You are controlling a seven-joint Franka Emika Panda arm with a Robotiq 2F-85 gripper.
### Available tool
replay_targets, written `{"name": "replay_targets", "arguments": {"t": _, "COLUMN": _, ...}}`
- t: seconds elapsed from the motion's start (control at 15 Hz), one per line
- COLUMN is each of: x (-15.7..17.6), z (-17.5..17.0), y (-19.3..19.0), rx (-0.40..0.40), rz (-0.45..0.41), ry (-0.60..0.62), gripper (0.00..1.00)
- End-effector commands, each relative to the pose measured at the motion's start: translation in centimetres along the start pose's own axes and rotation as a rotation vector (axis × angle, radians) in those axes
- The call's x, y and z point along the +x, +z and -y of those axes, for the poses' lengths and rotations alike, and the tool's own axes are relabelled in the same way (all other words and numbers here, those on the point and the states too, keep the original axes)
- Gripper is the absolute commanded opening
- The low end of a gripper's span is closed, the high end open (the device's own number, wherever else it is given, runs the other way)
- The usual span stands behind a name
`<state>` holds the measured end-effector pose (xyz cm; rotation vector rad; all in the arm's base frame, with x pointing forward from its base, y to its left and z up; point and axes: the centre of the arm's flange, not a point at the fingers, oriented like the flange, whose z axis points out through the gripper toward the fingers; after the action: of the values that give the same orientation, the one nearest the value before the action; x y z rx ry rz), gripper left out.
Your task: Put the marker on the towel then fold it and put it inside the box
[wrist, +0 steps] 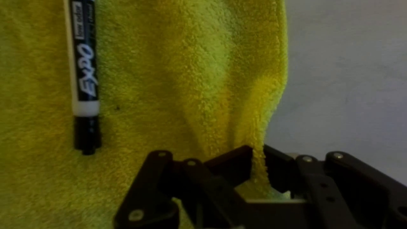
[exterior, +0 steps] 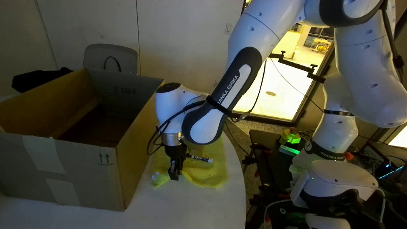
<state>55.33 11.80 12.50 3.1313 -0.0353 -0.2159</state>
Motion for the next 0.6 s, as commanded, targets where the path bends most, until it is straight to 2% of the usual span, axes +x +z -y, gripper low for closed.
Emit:
{"name": "replay_targets", "arguments": {"t": 0.0, "x": -2.1, "z": -1.8, "y": -3.9, "rx": -0.062, "rz": -0.040, "ry": 0.091, "gripper": 0.01}}
{"name": "replay_targets", "arguments": {"t": 0.27, "x": -2.9, "z": -4.8, "y": -5.8, "rx": -0.071, "rz": -0.066, "ry": 0.205, "gripper": 0.01}}
{"name": "replay_targets", "arguments": {"t": 0.53, "x": -3.6, "z": -8.4, "y": -5.7, "rx": -0.083, "rz": -0.052, "ry": 0.385, "gripper": 0.01}}
